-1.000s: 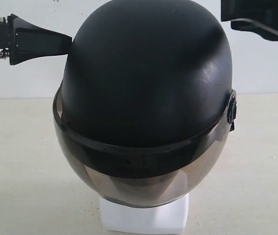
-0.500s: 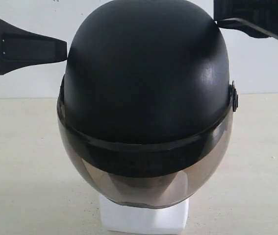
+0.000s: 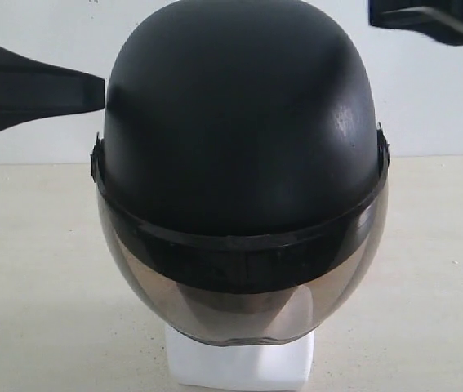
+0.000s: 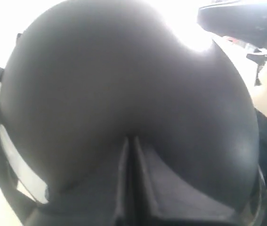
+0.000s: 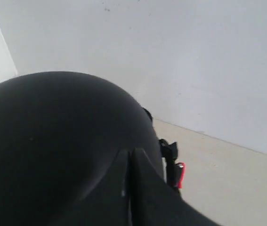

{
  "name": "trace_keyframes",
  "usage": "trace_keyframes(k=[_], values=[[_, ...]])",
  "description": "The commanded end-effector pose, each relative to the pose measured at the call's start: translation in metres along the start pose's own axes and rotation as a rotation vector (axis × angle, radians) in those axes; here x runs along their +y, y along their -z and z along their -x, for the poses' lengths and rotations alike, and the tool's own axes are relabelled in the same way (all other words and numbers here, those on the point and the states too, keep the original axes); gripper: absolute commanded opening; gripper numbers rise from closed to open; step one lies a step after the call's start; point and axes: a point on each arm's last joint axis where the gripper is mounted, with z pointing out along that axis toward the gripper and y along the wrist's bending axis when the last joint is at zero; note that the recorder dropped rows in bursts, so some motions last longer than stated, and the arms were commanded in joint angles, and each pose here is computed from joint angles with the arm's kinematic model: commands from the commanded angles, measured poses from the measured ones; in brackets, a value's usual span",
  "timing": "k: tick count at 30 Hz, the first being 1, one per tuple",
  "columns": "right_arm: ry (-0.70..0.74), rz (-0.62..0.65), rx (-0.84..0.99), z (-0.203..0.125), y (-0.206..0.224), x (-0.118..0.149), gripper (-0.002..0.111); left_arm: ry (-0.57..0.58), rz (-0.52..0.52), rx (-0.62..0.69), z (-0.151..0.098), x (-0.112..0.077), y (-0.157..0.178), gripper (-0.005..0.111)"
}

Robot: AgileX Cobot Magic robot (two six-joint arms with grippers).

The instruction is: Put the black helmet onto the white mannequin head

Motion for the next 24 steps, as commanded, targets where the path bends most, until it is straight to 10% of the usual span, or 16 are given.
trace_keyframes(k=[1,7,15,24], values=[[0.088,-0.165,-0.039,0.006,0.035,-0.013,0.0,-0.056,0.088,-0.088,0.019,-0.012,0.013,0.004],[0.105,-0.352,-0.17,-0.007,0.094,-0.029,0.0,-0.183,0.335,-0.247,0.019,-0.036,0.05,0.004],[0.172,-0.161,-0.408,-0.093,0.127,-0.017,0.0,-0.155,0.684,-0.315,-0.072,-0.041,0.084,0.004],[0.12,-0.169,-0.506,-0.124,0.155,-0.021,0.0,-0.156,0.679,-0.369,-0.115,-0.056,0.094,0.004]])
